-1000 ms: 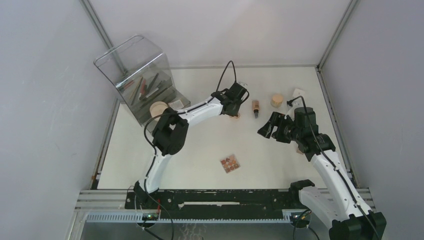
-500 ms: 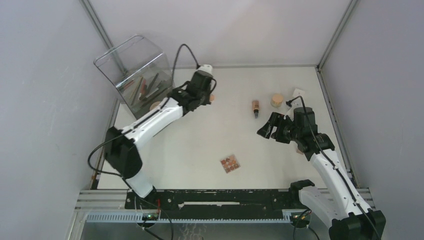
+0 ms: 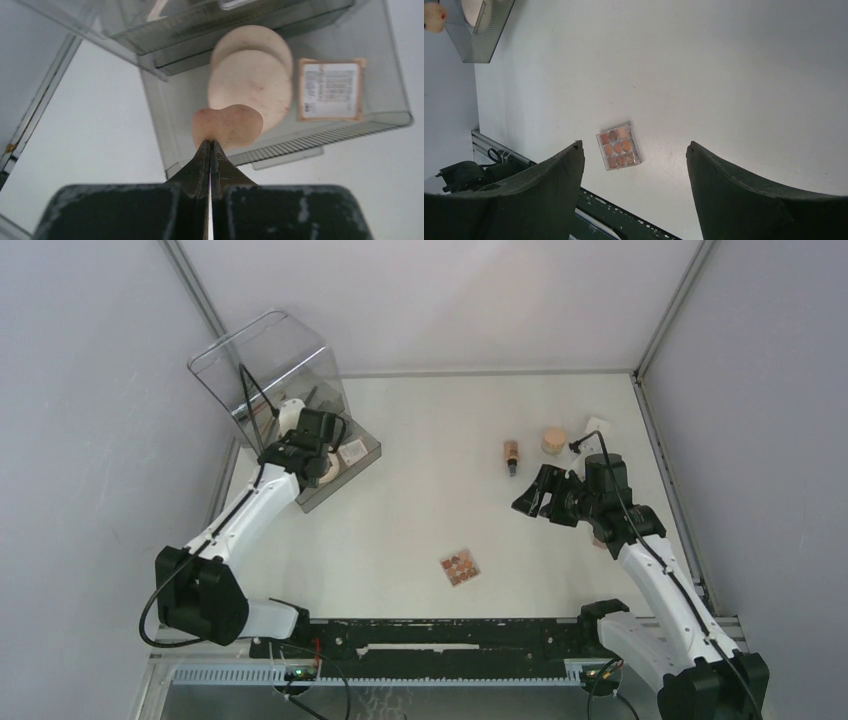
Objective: Organize the makeup
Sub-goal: Place the makeup tool in the drawer.
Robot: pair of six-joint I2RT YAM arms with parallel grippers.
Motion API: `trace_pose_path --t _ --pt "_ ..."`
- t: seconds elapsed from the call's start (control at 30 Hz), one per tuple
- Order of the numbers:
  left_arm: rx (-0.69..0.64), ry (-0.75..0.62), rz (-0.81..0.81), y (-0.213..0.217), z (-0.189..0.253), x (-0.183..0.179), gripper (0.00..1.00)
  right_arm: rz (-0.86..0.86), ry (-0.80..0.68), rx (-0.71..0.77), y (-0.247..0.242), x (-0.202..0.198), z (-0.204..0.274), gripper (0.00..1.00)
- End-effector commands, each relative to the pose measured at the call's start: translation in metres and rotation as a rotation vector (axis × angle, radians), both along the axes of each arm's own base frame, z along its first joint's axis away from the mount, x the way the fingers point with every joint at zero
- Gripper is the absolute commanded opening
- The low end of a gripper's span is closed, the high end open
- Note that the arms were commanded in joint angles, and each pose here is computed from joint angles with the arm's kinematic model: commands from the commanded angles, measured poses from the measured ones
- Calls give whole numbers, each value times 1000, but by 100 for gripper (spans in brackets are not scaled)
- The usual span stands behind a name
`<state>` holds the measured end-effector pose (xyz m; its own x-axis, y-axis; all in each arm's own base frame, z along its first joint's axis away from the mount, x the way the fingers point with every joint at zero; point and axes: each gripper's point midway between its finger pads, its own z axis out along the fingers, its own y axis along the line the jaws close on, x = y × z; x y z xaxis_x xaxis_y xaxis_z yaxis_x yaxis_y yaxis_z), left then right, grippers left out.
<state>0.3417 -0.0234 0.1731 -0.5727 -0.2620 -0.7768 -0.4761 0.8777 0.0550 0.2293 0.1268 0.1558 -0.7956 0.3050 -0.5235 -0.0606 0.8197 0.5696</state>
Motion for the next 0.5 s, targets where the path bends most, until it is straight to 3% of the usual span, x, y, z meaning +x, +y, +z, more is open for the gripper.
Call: trace_pose_path --t 0.0,0.13,0.2,0.23,0.27,0.47 --pt "36 -22 157 31 1 -15 0 4 -46 8 1 8 6 82" --pt "38 -3 172 35 -8 -17 4 3 -46 9 1 9 5 82" --pt "38 11 168 33 -10 -15 29 2 -44 11 1 9 5 82" --pt "37 18 165 33 -10 -16 51 0 -44 10 1 9 5 82" --pt "31 21 158 31 -9 -15 60 0 -46 10 1 9 6 82" --pt "-77 -57 -30 -6 25 -1 64 -38 -78 -28 -8 14 13 82"
